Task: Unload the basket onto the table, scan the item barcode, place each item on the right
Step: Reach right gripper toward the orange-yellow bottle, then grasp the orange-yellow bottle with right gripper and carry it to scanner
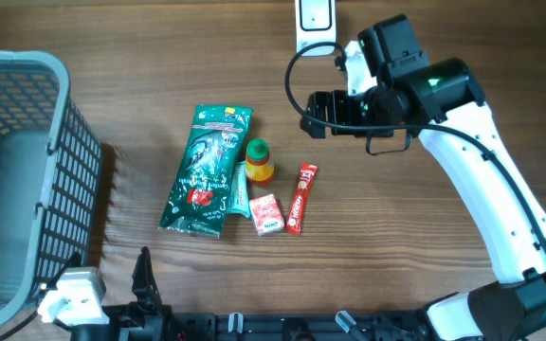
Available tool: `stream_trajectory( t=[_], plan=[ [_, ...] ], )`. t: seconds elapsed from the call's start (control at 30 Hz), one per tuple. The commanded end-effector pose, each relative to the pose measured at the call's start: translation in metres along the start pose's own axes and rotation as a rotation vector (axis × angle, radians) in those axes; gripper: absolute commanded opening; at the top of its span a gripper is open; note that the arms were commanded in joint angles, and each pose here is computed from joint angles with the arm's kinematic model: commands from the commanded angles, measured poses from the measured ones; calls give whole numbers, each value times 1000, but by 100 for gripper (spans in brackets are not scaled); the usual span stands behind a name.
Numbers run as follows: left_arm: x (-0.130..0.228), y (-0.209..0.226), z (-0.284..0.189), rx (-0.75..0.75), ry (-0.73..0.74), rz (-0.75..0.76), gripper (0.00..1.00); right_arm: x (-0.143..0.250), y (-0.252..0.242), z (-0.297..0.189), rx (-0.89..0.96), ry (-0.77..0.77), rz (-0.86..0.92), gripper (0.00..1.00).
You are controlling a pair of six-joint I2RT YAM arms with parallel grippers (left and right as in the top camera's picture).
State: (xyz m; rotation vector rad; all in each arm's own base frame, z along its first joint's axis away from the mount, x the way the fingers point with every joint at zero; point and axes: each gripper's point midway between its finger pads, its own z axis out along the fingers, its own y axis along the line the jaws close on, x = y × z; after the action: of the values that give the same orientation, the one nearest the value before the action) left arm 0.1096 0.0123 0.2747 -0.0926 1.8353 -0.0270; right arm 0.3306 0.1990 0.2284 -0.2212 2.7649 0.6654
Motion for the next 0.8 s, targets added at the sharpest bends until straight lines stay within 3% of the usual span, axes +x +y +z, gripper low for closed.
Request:
stream_trajectory(
  t=[0.0, 0.07, 0.23, 0.47, 0.53, 0.6, 0.77],
  plan=[
    [-1, 0, -1, 1, -7, -5, 100, 5, 31, 8, -86, 9, -259, 100],
    [-1, 0, -1, 1, -7, -5, 100, 7, 30, 16, 48, -7, -336, 100],
    [-1, 0, -1, 1, -7, -5, 100, 12, 69, 48, 148, -49, -578, 100],
    [-1, 0, -1, 1, -7, -5, 100, 18, 59, 135, 209, 70, -708, 99],
    [-1, 0, -1, 1, -7, -5, 100, 20, 61, 145, 186, 83, -708, 93],
    [-1, 0, -1, 1, -7, -5, 100, 23, 63, 149, 163, 91, -710, 76],
    [-1, 0, -1, 1, -7, -5, 99, 29, 58, 154, 168, 111, -716, 54]
  ],
)
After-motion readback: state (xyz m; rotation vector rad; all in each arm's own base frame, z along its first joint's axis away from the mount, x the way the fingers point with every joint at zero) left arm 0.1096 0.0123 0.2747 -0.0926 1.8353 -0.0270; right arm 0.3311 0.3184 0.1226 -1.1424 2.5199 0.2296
